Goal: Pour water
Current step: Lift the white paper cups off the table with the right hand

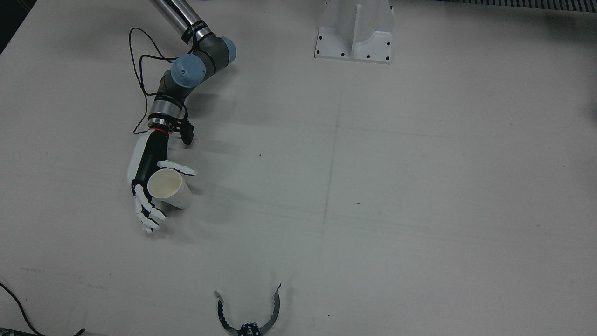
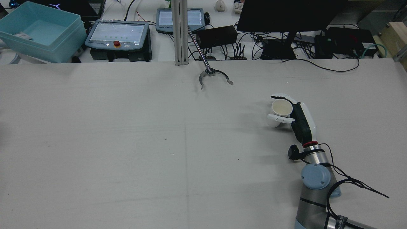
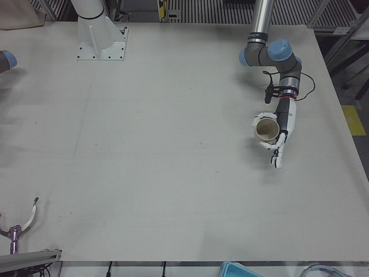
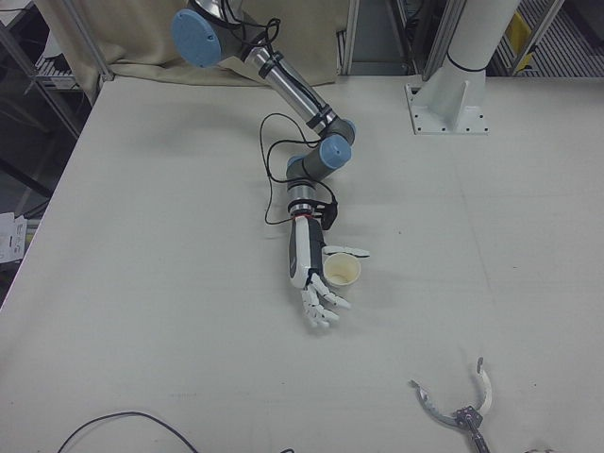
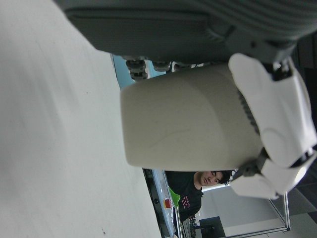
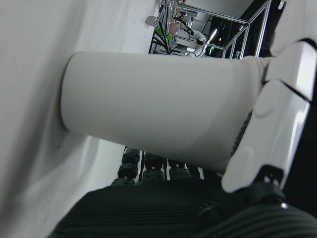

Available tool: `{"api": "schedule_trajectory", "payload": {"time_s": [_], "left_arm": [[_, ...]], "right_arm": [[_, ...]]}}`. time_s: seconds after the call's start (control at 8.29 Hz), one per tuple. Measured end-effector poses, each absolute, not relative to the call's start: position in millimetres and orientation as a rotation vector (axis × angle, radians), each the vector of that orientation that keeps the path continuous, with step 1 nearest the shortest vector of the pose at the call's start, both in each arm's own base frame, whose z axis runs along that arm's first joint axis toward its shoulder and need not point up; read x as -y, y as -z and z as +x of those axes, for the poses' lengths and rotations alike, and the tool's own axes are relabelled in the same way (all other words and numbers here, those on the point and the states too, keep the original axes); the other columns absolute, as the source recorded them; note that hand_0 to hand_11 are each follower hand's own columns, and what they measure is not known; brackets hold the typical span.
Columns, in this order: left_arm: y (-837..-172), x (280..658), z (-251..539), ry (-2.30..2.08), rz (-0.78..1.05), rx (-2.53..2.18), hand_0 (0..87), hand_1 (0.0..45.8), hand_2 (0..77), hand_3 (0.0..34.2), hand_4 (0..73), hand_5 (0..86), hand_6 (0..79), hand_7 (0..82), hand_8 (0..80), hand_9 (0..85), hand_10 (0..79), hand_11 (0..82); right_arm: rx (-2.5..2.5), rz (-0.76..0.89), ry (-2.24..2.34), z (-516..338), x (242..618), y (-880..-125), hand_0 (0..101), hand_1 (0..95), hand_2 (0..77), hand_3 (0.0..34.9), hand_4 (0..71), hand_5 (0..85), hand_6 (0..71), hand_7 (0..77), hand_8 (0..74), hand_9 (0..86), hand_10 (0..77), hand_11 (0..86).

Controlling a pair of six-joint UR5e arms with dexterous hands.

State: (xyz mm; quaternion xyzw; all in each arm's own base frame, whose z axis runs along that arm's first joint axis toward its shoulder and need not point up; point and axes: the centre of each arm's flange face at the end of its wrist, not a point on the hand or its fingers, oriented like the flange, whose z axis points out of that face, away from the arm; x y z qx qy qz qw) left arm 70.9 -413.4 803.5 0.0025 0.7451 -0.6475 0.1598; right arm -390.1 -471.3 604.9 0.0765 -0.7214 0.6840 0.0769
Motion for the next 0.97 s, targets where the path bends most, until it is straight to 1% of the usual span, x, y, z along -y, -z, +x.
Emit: {"api": "schedule_trajectory", "payload": {"time_s": [0.12, 0.24, 0.36, 0.48, 0.6, 0.72, 0.84, 0.97], "left_arm": [[-803.8, 413.0, 70.5, 1.851, 0.007, -2.129, 39.6, 16.9, 40.9, 0.0, 21.8, 53.5, 2.2, 6.0, 1.1, 2.2, 4.4, 9.8], [-804.1, 412.8, 70.0, 1.852, 0.008, -2.129, 39.5, 16.9, 40.9, 0.0, 21.8, 53.5, 2.2, 6.0, 1.1, 2.2, 4.4, 9.8], [-804.7, 412.3, 69.5, 1.853, 0.008, -2.128, 39.5, 16.9, 40.9, 0.0, 21.8, 53.5, 2.2, 6.0, 1.1, 2.2, 4.4, 9.8], [-805.7, 410.8, 68.3, 1.855, 0.01, -2.126, 39.5, 16.9, 40.9, 0.0, 21.8, 52.9, 2.2, 6.0, 1.1, 2.2, 4.4, 9.8], [-806.5, 409.2, 67.1, 1.856, 0.011, -2.125, 39.4, 16.9, 40.9, 0.0, 21.8, 52.9, 2.2, 6.0, 1.1, 2.2, 4.4, 9.8], [-806.6, 407.5, 65.7, 1.857, 0.012, -2.126, 39.1, 16.9, 40.9, 0.0, 21.8, 53.5, 2.2, 6.0, 1.1, 2.2, 4.4, 9.8], [-806.8, 405.5, 64.2, 1.856, 0.011, -2.128, 39.5, 16.9, 40.9, 0.0, 21.8, 53.5, 2.2, 6.0, 1.1, 2.2, 4.4, 9.8], [-804.9, 403.8, 63.2, 1.851, 0.008, -2.134, 39.5, 16.9, 40.9, 0.0, 21.8, 53.5, 2.2, 6.0, 1.1, 2.2, 4.4, 9.8]], "right_arm": [[2.169, 0.22, -2.045, -394.6, 472.8, -599.0, 49, 14.2, 8.2, 0.0, 16.9, 19.6, 15.8, 33.8, 15.3, 22.4, 7.1, 10.9], [2.172, 0.211, -2.037, -399.3, 474.2, -593.6, 49, 14.2, 8.2, 0.0, 18.5, 24.0, 18.5, 38.7, 18.0, 27.8, 8.7, 14.2], [2.168, 0.199, -2.02, -403.2, 475.3, -589.9, 50, 14.7, 10.4, 0.0, 18.5, 33.3, 21.8, 44.2, 22.4, 36.0, 11.4, 16.4], [2.165, 0.189, -2.005, -406.3, 475.8, -586.9, 50, 14.2, 10.4, 0.0, 19.1, 42.0, 28.9, 52.9, 28.4, 43.6, 10.9, 17.5], [2.163, 0.183, -1.997, -407.4, 476.0, -584.9, 50, 10.9, 10.4, 0.0, 16.9, 50.7, 30.5, 58.4, 31.6, 48.5, 11.4, 18.5], [2.167, 0.178, -1.993, -407.9, 475.9, -581.9, 50, 10.9, 9.3, 0.0, 18.0, 54.0, 37.1, 64.4, 37.6, 55.1, 13.6, 20.2], [2.177, 0.168, -1.991, -408.2, 475.8, -576.1, 51, 10.9, 12.0, 0.0, 20.7, 54.5, 39.8, 66.5, 41.5, 59.5, 14.7, 22.4], [2.187, 0.161, -1.989, -406.0, 474.6, -562.2, 52, 10.9, 16.9, 0.0, 21.3, 56.2, 42.5, 67.1, 43.1, 61.1, 16.9, 24.5]]}}
